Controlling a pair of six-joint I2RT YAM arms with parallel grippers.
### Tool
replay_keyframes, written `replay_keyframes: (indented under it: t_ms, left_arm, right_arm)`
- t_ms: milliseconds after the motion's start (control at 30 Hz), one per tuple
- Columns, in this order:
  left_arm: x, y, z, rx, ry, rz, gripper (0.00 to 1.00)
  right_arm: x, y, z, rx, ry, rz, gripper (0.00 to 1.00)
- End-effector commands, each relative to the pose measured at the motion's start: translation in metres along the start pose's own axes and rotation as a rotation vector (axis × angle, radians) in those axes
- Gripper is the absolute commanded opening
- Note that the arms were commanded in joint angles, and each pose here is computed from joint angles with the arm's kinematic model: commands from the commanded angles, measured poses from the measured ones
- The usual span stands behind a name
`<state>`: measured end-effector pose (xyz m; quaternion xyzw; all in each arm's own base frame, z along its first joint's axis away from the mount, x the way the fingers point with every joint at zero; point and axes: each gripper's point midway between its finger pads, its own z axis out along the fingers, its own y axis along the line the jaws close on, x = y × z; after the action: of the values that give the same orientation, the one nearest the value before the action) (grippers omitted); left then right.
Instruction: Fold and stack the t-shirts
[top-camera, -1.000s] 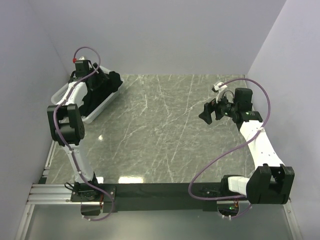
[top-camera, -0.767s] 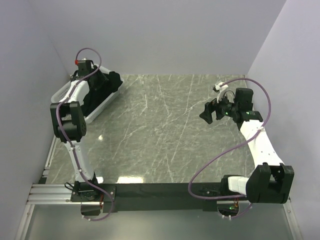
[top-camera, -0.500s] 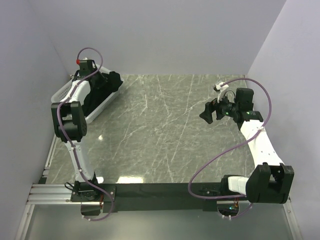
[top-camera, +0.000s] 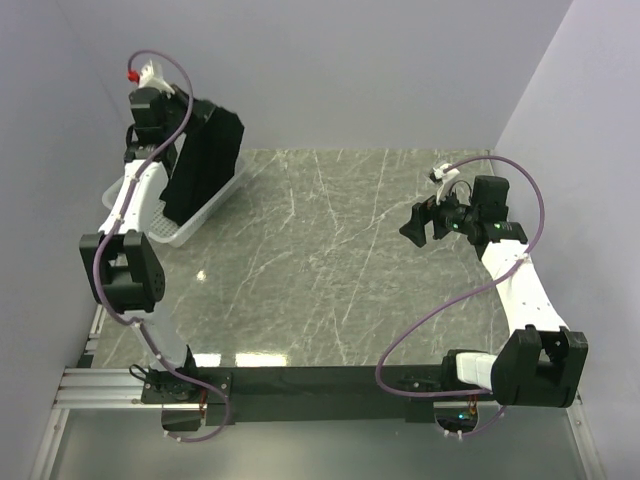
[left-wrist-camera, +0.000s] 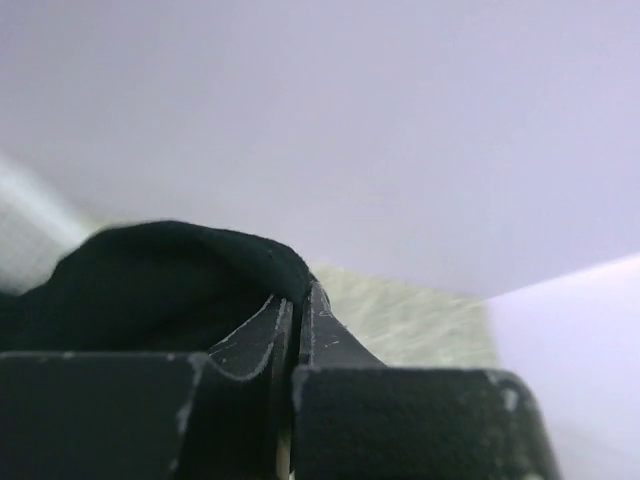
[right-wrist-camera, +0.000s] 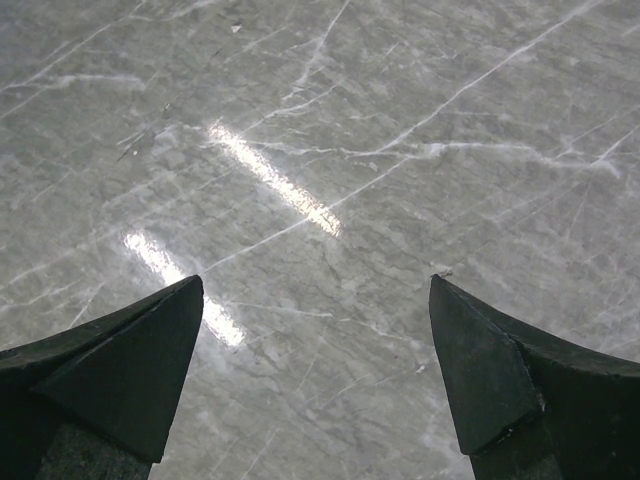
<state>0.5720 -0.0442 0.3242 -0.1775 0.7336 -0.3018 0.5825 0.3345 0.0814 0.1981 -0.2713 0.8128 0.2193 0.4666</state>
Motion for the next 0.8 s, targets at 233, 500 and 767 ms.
replay_keyframes:
  t_ms: [233,500,767]
  left_arm:
    - [-0.095,-0.205,-0.078,0.547,-0.272,0.091,0.00]
    - [-0.123,-0.305,-0.153,0.829,-0.423,0.113,0.00]
    - [-0.149,-0.377,-0.227,1.010,-0.567,0.102,0.01]
  right_arm:
    - [-0.032,0.000,-0.011,0.009,-0.086,-0.053,0.99]
    - [-0.035,-0.002,-0.017,0.027,-0.101,-0.055,0.99]
    - [-0.040,-0.002,-0.019,0.028,-0.116,-0.062,0.99]
